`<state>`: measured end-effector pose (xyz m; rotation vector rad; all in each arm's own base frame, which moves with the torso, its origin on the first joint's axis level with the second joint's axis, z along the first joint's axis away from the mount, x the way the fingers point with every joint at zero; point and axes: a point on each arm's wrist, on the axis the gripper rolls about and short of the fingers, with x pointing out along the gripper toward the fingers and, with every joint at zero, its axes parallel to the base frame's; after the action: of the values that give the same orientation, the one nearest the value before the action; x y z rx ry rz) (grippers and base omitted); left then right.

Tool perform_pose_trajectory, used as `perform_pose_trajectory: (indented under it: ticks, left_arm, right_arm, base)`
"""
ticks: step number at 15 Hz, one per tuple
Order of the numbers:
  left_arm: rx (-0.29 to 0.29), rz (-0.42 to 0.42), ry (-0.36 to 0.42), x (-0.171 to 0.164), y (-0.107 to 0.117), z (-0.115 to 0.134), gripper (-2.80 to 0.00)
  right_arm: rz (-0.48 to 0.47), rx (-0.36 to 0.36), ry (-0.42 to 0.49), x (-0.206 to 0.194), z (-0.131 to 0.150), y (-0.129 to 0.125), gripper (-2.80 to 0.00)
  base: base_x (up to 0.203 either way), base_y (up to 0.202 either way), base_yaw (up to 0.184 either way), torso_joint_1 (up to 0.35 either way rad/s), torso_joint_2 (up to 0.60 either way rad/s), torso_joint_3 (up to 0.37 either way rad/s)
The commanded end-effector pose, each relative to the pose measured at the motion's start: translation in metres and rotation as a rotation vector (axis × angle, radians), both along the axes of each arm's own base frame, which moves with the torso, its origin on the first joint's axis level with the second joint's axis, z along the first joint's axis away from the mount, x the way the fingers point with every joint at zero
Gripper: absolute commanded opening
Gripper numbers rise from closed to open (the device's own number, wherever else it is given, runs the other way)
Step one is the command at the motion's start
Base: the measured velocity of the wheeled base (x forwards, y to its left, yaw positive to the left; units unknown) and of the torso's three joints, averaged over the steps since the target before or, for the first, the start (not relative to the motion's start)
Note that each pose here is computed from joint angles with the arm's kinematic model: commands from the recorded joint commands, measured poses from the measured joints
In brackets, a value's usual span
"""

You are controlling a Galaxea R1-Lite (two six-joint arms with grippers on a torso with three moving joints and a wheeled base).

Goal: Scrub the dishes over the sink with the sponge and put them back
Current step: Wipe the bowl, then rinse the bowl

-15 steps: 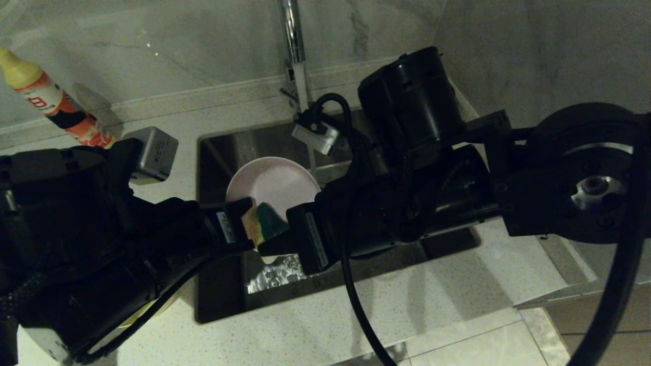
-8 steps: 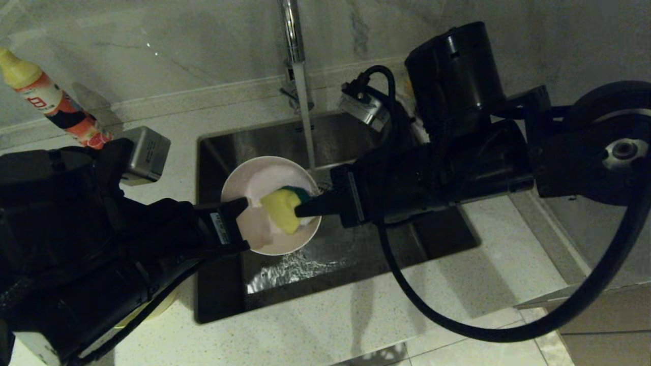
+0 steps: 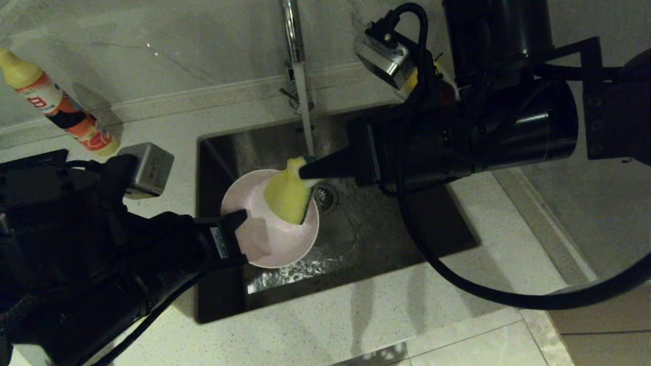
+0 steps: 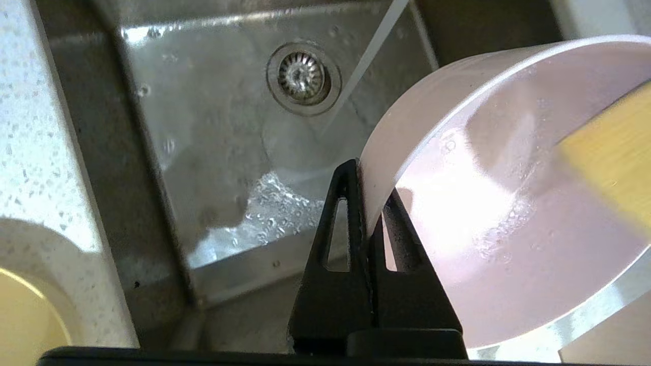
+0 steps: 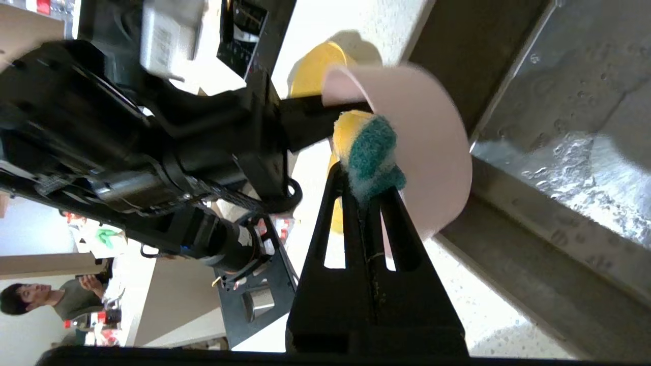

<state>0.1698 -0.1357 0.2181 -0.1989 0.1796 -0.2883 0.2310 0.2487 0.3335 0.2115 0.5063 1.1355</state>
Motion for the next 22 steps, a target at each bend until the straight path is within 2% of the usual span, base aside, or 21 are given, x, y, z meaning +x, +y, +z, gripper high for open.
perform_pose_trajectory:
  ticks: [1,5,8,10,12,18,20,22]
  left_arm:
    - [0.006,0.005,0.012,0.002,-0.001,-0.004,-2.8]
    - [0.018,0.024,0.03,0.008,-0.002,-0.009,-2.8]
    - [0.031,0.039,0.06,0.019,-0.003,-0.016,-2.8]
    - [0.019,0.054,0.094,0.031,-0.009,-0.019,-2.8]
    - [-0.013,0.097,0.157,0.048,-0.013,-0.018,-2.8]
    - [-0.198,0.183,0.379,0.109,-0.023,-0.004,-2.8]
    - [-0.215,0.21,0.428,0.126,-0.028,-0.01,-2.8]
    - [-0.262,0.235,0.442,0.14,-0.032,-0.004,-2.8]
  right_arm:
    - [0.003,0.013,-0.011,-0.003,0.006,-0.003,-2.8]
    - [0.013,0.056,-0.052,-0.022,0.026,-0.018,-2.8]
    - [0.017,0.097,-0.093,-0.047,0.05,-0.043,-2.8]
    - [0.016,0.116,-0.111,-0.063,0.063,-0.061,-2.8]
    - [-0.001,0.12,-0.116,-0.075,0.067,-0.079,-2.8]
    - [-0.091,0.084,-0.082,-0.087,0.048,-0.119,-2.8]
    - [-0.102,0.067,-0.06,-0.09,0.038,-0.127,-2.8]
    - [-0.123,0.06,-0.048,-0.091,0.033,-0.133,-2.8]
  base:
    - [0.0,0.0,0.0,0.0,0.0,0.0]
    - [0.0,0.0,0.0,0.0,0.0,0.0]
    - [0.0,0.0,0.0,0.0,0.0,0.0]
    - [0.0,0.0,0.0,0.0,0.0,0.0]
    - [0.0,0.0,0.0,0.0,0.0,0.0]
    - [0.0,0.0,0.0,0.0,0.0,0.0]
    - [0.0,0.0,0.0,0.0,0.0,0.0]
    - [0.0,0.0,0.0,0.0,0.0,0.0]
